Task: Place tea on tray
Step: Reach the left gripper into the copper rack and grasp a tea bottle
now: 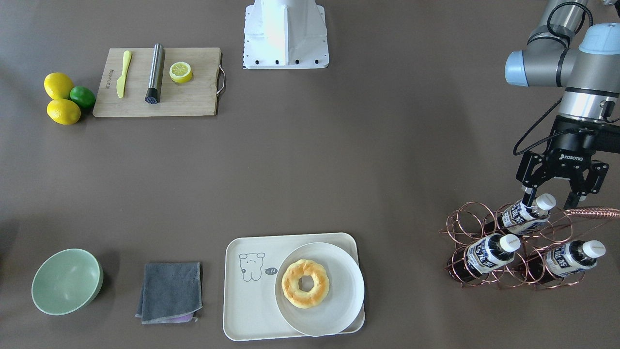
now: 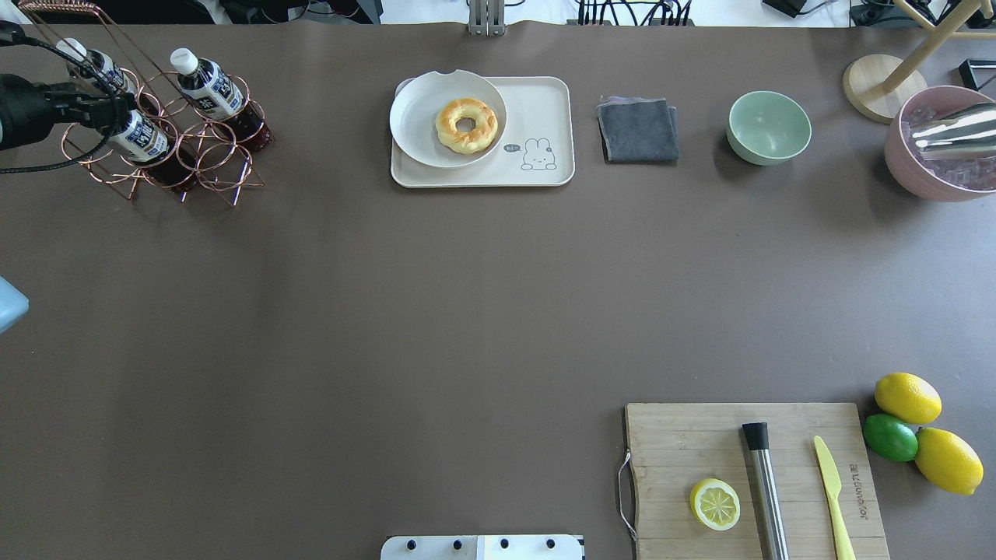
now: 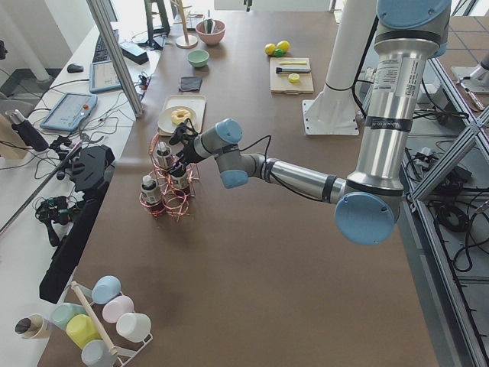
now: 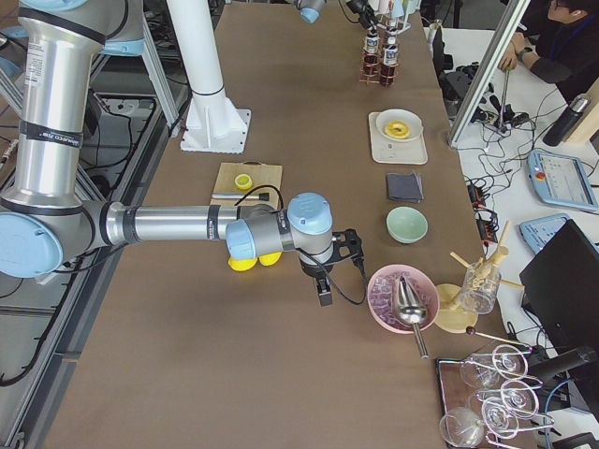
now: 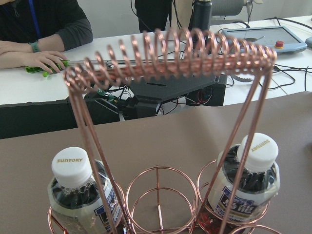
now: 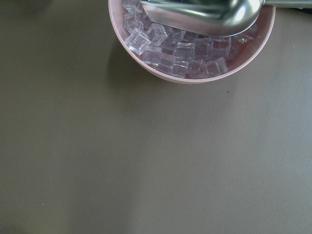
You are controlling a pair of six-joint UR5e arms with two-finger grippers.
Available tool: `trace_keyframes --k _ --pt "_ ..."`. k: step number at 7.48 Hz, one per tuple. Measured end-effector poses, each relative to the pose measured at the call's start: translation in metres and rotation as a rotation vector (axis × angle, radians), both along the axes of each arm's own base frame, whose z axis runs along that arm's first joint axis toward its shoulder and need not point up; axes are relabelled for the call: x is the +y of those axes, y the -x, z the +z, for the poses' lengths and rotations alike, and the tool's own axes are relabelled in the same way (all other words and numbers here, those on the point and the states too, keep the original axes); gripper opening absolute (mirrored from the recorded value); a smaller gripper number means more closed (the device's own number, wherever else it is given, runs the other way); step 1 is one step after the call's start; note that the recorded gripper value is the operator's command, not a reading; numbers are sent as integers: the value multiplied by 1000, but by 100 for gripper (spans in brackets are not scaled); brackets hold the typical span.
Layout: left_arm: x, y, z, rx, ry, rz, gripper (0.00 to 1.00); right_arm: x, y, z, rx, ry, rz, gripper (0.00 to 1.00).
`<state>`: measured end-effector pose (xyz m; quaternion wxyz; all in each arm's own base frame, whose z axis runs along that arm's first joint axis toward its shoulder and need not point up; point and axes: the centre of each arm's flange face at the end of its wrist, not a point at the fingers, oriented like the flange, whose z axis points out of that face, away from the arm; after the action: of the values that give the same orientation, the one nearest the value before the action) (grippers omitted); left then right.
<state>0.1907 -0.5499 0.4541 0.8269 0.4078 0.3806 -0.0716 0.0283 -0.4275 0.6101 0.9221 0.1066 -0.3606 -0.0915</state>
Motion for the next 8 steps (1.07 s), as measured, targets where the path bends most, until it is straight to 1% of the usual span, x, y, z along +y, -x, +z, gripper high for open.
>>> trace_keyframes --k 2,3,4,5,6,8 --pt "3 0 4 1 -4 2 86 0 0 0 -1 0 -1 100" --pt "4 -1 6 3 -6 4 81 0 0 0 -1 0 -1 100" --pt "5 -2 7 3 -6 7 48 0 0 0 -1 0 -1 100" --pt "6 -2 9 2 -5 8 10 0 0 0 -1 0 -1 100" --pt "8 -2 11 0 -3 9 0 0 0 0 -1 0 -1 100" --pt "9 -2 11 -1 -3 12 0 0 0 0 -1 0 -1 100"
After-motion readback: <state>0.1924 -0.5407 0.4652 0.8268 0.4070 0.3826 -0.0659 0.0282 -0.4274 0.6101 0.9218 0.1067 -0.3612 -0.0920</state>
